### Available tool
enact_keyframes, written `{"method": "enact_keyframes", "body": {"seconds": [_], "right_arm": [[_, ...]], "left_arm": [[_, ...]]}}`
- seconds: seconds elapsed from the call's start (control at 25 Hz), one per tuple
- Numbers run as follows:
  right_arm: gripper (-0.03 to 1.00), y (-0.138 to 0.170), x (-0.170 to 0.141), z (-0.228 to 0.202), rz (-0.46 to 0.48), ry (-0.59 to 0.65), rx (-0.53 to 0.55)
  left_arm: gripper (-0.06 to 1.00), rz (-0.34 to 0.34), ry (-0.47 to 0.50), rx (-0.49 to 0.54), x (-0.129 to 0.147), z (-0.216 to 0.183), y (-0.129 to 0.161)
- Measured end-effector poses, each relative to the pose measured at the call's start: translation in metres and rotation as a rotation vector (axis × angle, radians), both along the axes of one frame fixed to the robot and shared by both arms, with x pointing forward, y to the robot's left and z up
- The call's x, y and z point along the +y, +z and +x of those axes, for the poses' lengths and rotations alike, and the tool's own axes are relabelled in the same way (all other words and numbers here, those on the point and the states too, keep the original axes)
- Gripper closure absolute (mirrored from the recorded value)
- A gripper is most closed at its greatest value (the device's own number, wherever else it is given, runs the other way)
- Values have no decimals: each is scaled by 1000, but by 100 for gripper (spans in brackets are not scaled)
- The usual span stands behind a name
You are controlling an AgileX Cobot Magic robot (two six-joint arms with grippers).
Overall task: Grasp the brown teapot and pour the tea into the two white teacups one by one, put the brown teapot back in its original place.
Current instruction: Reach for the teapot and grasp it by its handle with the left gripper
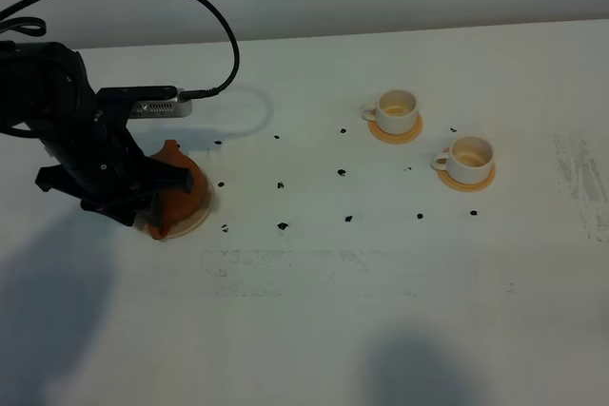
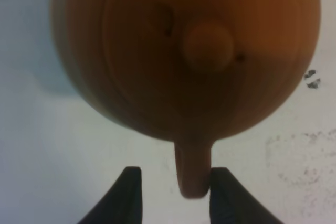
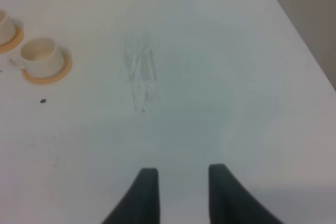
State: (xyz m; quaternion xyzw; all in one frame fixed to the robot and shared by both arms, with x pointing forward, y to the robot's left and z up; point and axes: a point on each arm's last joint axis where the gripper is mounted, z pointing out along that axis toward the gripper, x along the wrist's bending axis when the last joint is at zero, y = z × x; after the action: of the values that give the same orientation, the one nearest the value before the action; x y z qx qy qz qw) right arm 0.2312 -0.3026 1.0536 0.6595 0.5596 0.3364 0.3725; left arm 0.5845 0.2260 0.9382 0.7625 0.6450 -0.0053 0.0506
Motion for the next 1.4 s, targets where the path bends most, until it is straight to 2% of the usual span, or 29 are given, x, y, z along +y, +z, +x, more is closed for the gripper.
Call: {"method": "enact_keyframes", "body": {"seconds": [1.4], "right_arm": [[74, 0, 0, 0, 0, 0, 0]], "left_arm": [[64, -9, -2, -19, -4, 2, -3]]}}
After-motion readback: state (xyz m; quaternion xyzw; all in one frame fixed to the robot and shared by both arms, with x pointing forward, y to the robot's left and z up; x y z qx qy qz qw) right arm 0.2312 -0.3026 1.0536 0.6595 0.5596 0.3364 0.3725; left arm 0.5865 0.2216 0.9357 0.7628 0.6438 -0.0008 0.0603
